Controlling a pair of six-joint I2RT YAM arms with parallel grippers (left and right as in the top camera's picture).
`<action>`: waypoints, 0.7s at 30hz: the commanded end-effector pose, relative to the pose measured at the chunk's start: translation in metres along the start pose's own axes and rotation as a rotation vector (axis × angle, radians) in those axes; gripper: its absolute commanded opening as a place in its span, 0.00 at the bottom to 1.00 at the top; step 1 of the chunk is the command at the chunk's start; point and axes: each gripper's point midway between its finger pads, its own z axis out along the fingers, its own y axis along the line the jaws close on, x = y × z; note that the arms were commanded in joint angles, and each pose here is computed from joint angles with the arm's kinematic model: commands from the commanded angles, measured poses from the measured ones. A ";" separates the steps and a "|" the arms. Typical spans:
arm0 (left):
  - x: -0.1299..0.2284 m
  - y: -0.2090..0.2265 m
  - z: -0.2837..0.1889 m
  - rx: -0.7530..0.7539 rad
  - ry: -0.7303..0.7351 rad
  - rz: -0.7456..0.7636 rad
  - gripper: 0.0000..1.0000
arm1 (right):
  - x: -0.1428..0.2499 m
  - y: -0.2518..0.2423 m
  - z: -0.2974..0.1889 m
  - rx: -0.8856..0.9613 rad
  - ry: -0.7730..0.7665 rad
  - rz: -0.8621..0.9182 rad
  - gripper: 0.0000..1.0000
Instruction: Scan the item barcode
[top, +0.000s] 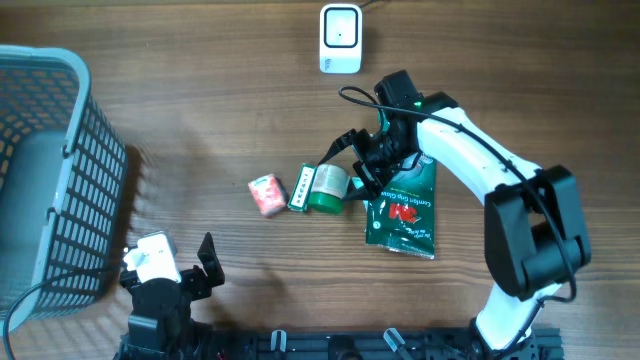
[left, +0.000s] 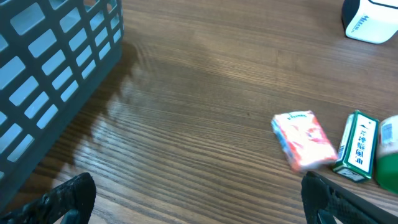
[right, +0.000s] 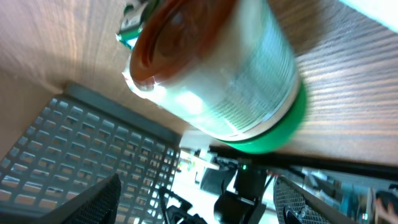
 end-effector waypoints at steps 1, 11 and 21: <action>0.000 0.002 0.001 -0.011 -0.003 -0.011 1.00 | -0.005 -0.006 0.020 0.019 0.101 0.011 0.79; 0.000 0.002 0.001 -0.011 -0.004 -0.012 1.00 | -0.004 0.006 -0.042 0.068 -0.290 -0.350 1.00; 0.000 0.002 0.001 -0.011 -0.003 -0.011 1.00 | 0.025 -0.006 -0.035 0.631 -0.834 -1.071 1.00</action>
